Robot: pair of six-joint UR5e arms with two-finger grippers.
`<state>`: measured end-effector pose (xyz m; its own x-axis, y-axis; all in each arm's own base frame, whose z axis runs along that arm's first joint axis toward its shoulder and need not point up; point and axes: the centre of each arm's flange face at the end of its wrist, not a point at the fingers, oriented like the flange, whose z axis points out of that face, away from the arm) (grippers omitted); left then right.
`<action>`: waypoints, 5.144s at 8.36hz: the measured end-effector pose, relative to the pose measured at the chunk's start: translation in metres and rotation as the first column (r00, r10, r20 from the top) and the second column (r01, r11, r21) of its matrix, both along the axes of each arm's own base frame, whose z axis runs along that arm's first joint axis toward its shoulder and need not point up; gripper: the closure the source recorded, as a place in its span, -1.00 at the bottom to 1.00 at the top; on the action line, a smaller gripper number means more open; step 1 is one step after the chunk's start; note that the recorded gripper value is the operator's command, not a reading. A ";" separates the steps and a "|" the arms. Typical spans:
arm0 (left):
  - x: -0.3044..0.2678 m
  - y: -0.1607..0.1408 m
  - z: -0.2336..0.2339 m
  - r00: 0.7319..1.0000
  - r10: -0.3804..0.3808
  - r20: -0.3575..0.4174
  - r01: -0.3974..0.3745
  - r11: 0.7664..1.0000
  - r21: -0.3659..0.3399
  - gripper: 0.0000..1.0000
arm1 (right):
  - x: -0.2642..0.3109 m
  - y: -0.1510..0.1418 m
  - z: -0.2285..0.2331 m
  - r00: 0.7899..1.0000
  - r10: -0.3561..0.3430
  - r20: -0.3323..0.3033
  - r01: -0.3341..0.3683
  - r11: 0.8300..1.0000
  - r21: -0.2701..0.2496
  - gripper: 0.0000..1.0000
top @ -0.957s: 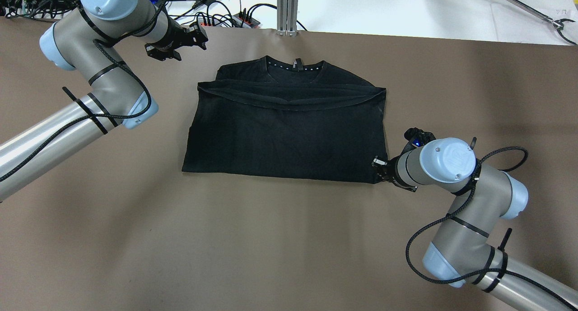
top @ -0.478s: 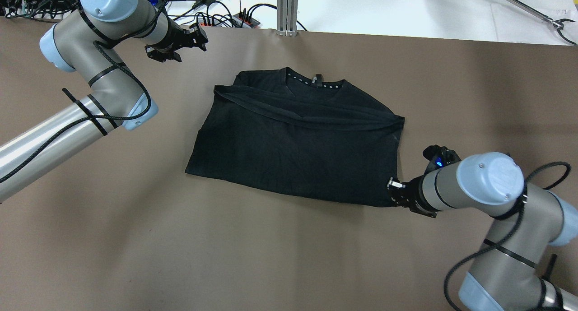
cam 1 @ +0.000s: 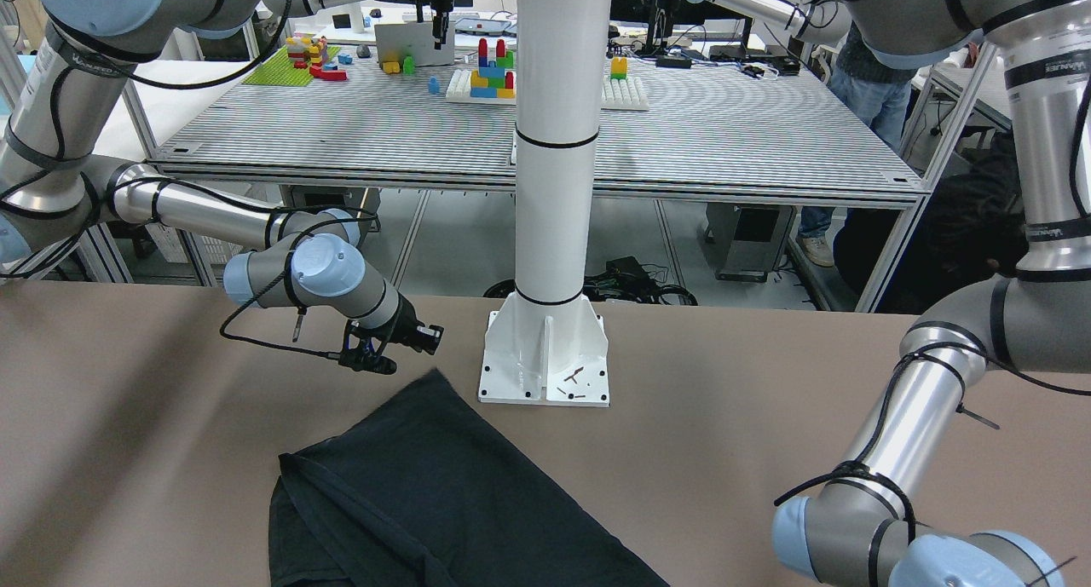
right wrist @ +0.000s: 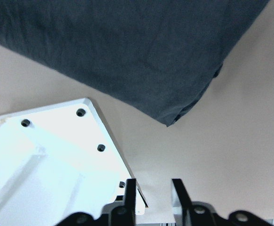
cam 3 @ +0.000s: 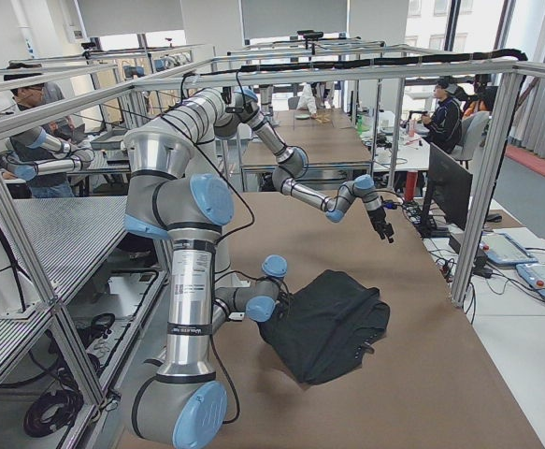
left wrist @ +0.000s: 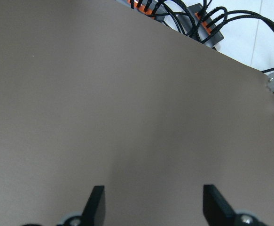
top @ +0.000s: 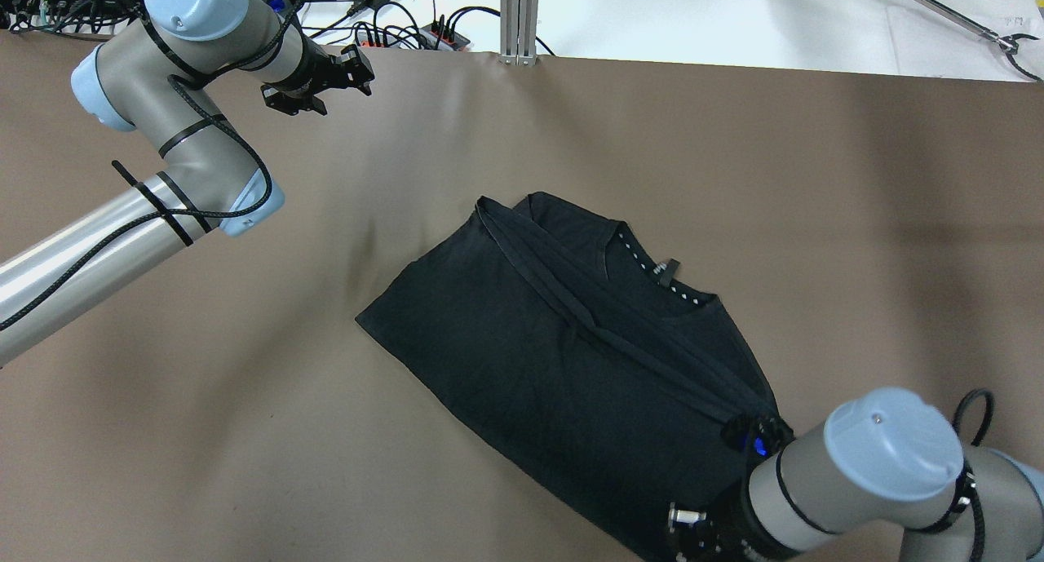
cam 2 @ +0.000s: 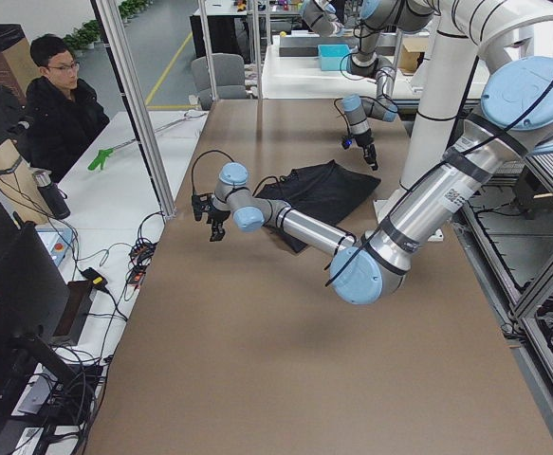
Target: Fold clothes
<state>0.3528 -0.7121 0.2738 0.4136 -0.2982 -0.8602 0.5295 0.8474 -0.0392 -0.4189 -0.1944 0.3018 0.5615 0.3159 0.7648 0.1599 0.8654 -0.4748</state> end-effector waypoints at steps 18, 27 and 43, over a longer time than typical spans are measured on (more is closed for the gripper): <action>0.122 0.258 0.073 0.986 0.115 -0.120 -0.134 0.977 -0.168 -0.36 | -0.009 -0.076 -0.013 0.952 0.306 0.004 -0.304 0.944 0.127 -0.89; 0.135 0.266 0.073 0.983 0.137 -0.118 -0.156 0.973 -0.169 1.00 | -0.003 -0.079 -0.020 0.942 0.336 0.016 -0.335 0.933 0.131 -0.89; 0.130 -0.071 -0.074 0.998 0.038 0.054 -0.038 0.999 -0.010 -0.15 | -0.006 -0.111 -0.003 0.827 0.562 -0.006 -0.538 0.796 0.276 -0.89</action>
